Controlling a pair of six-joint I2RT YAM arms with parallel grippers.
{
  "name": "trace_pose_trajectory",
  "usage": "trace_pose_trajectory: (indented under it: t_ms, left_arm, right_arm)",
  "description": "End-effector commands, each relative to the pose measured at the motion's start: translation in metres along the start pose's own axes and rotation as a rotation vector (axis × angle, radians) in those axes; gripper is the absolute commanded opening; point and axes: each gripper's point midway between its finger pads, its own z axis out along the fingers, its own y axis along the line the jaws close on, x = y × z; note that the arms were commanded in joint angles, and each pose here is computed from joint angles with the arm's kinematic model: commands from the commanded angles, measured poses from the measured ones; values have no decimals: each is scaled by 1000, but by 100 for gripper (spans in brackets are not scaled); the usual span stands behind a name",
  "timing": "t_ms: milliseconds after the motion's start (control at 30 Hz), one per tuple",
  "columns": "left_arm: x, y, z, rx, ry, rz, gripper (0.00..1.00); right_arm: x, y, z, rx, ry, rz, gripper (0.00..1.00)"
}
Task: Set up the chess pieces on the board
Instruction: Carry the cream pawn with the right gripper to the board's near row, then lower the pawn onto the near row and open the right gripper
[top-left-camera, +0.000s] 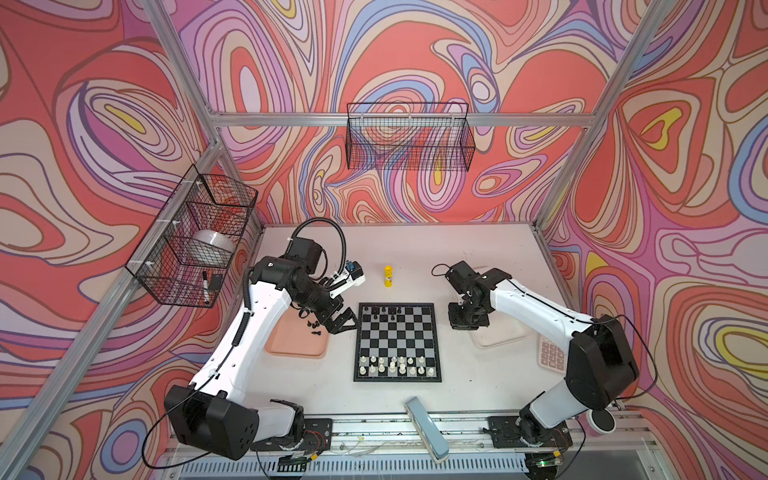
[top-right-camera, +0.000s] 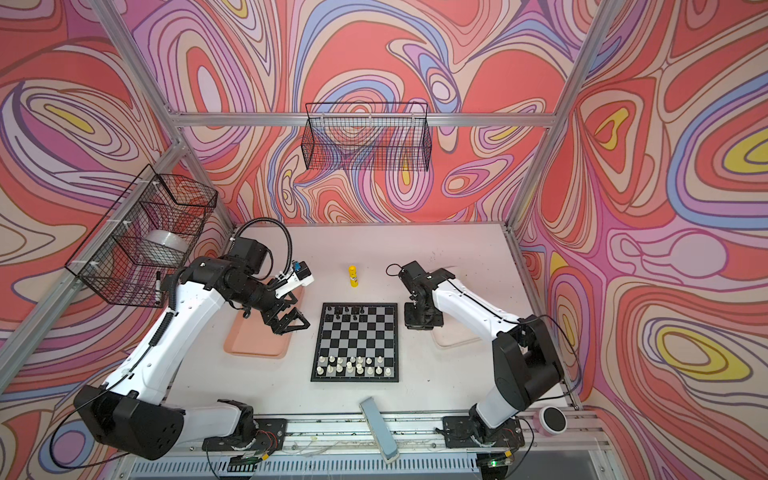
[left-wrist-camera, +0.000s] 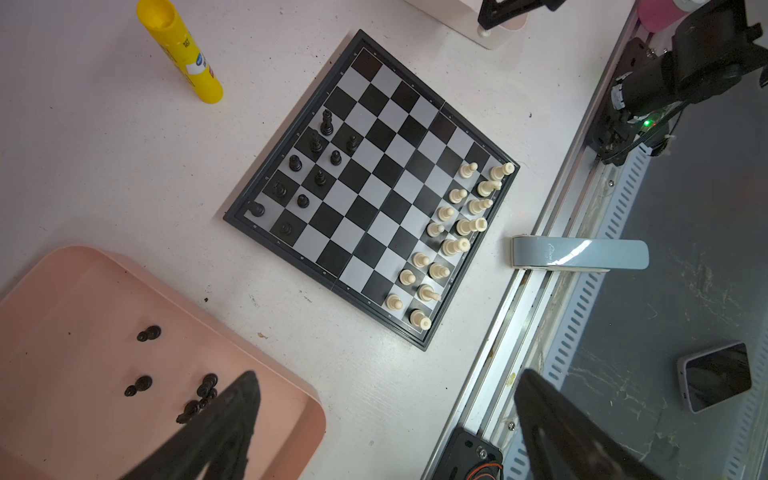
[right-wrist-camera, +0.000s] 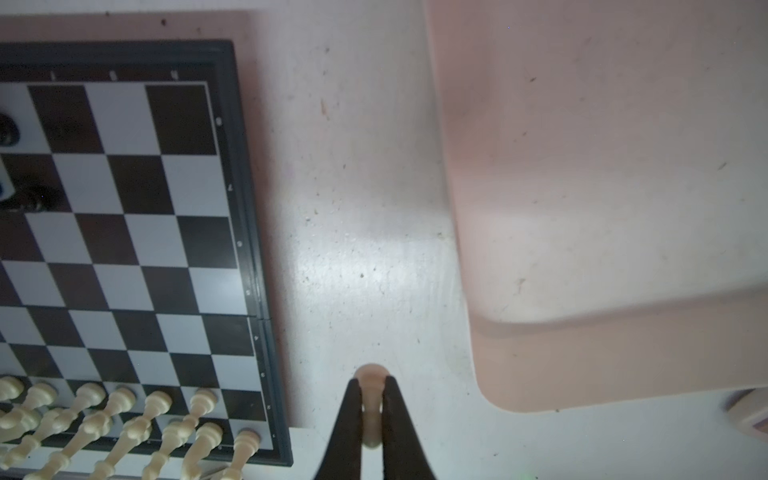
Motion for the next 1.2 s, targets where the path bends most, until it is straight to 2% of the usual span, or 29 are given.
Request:
trace_pose_trajectory:
  t_ms: [0,267,567,1167]
  left_arm:
    - [3,0,1,8,4,2,97]
    - [3,2,0,-7,9,1,97]
    - [5,2,-3,-4,-15,-21,97]
    - [7,-1,-8,-3,-28,-32,97]
  right_arm:
    - [14,18,-11,-17,2,7,6]
    - [46,62,-8,-26,12,-70,6]
    - [69,92,17,-21,48,-134,6]
    - [74,78,39,66,49,-142,6]
